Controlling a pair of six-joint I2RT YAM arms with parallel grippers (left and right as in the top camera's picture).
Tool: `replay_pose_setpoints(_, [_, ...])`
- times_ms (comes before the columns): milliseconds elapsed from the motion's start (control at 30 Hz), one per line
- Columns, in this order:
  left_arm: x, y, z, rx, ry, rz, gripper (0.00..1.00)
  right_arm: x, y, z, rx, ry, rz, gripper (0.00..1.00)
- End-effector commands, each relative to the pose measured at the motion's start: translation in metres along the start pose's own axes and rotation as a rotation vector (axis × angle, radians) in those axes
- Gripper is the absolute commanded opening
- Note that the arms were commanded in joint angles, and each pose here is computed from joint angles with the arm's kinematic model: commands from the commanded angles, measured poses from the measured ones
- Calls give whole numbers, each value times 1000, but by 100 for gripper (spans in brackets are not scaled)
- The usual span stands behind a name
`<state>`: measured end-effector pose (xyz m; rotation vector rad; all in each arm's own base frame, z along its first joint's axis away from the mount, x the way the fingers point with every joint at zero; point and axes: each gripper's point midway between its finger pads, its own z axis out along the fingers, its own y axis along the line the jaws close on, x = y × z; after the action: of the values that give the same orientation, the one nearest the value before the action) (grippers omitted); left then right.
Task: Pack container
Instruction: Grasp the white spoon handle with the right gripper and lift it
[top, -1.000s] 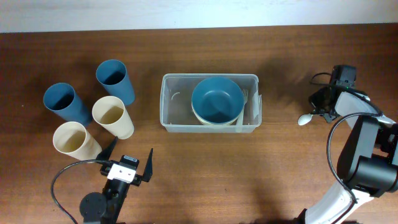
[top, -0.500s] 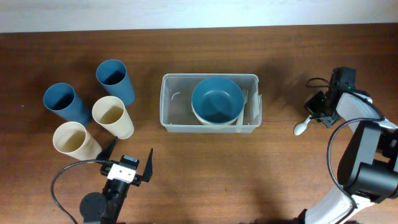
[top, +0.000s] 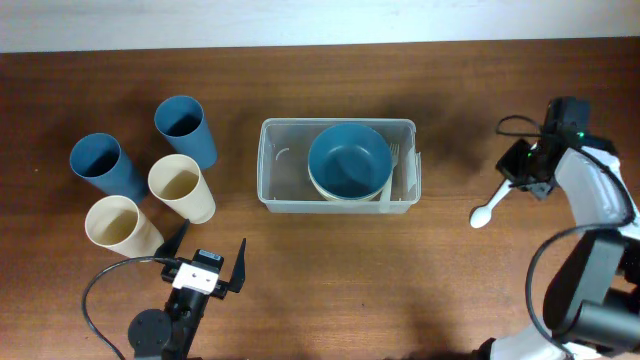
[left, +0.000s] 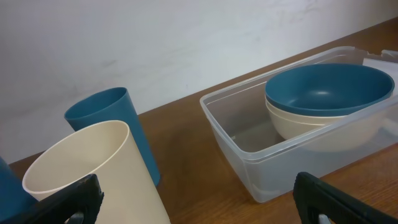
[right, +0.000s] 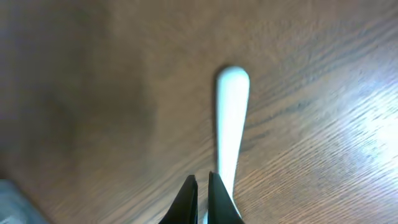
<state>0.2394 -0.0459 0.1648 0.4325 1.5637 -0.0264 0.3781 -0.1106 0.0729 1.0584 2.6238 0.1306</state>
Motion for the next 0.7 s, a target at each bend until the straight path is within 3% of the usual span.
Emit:
replay_pose_setpoints(0, [2, 2, 0, -12, 3, 9, 100, -10, 10, -17, -33, -44, -38, 4])
replay_pose_setpoints(200, [2, 2, 0, -12, 3, 9, 100, 9, -5, -8, 32, 34, 19, 18])
replay_pose_setpoints(667, [2, 2, 0, -12, 3, 9, 100, 54, -30, 3, 134, 169, 171, 19])
